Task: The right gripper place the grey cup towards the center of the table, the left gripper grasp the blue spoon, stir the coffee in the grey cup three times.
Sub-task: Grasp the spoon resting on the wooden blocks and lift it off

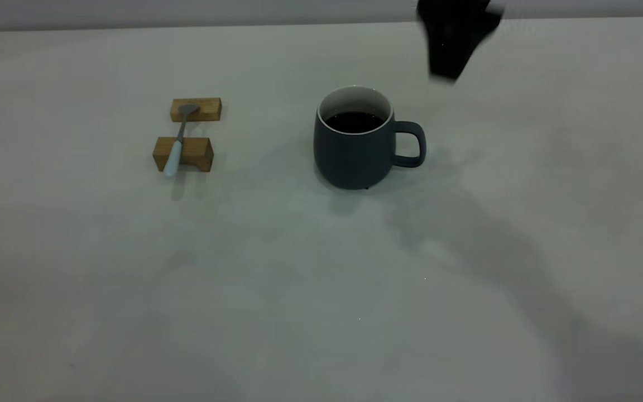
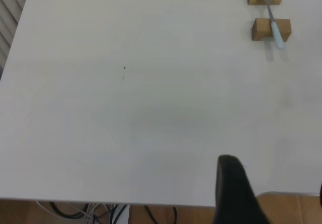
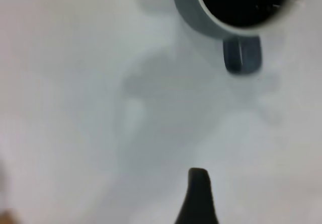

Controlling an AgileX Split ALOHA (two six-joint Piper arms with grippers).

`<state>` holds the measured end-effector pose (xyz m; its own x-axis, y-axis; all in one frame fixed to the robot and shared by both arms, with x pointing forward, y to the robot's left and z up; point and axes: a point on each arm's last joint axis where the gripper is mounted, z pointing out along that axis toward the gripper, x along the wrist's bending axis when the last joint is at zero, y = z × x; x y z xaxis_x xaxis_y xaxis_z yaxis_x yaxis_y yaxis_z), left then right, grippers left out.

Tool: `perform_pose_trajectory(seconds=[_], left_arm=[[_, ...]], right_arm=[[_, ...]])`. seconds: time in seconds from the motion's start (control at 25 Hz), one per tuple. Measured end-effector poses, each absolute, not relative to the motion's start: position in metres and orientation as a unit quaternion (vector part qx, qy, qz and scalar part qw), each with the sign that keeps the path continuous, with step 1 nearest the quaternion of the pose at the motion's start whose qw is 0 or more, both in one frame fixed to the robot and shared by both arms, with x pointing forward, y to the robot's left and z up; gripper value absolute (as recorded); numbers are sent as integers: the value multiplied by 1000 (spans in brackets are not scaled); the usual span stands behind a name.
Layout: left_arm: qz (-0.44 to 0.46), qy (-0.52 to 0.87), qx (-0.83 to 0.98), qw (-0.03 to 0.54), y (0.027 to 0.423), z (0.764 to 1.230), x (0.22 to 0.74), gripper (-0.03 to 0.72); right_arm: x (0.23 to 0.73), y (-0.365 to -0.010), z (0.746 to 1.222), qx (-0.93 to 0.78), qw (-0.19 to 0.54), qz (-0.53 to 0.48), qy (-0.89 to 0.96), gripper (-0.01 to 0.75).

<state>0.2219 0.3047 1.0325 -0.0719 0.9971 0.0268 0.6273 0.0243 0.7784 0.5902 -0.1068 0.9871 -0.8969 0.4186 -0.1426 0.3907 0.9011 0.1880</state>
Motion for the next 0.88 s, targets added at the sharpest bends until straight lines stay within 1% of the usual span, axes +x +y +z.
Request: perform_pose_trajectory(seconds=[0.2, 0.36, 0.52, 0.64, 0.72, 0.88], left_arm=[[324, 656, 619, 285, 305, 1033, 222, 478], [324, 656, 619, 285, 305, 1033, 222, 478], [324, 656, 619, 285, 305, 1033, 222, 478], [324, 656, 619, 285, 305, 1033, 222, 478], [324, 656, 619, 285, 305, 1033, 222, 478], [324, 656, 619, 285, 305, 1033, 222, 478]], right_arm=[[550, -128, 1062, 318, 74, 88, 941, 621], [520, -144, 1113, 387, 99, 134, 907, 605], [494, -159, 1150, 398, 131, 178, 890, 600], [473, -171, 1161, 401, 145, 192, 884, 599], [458, -180, 1159, 414, 147, 190, 878, 597], [421, -202, 1138, 451, 133, 174, 865, 595]])
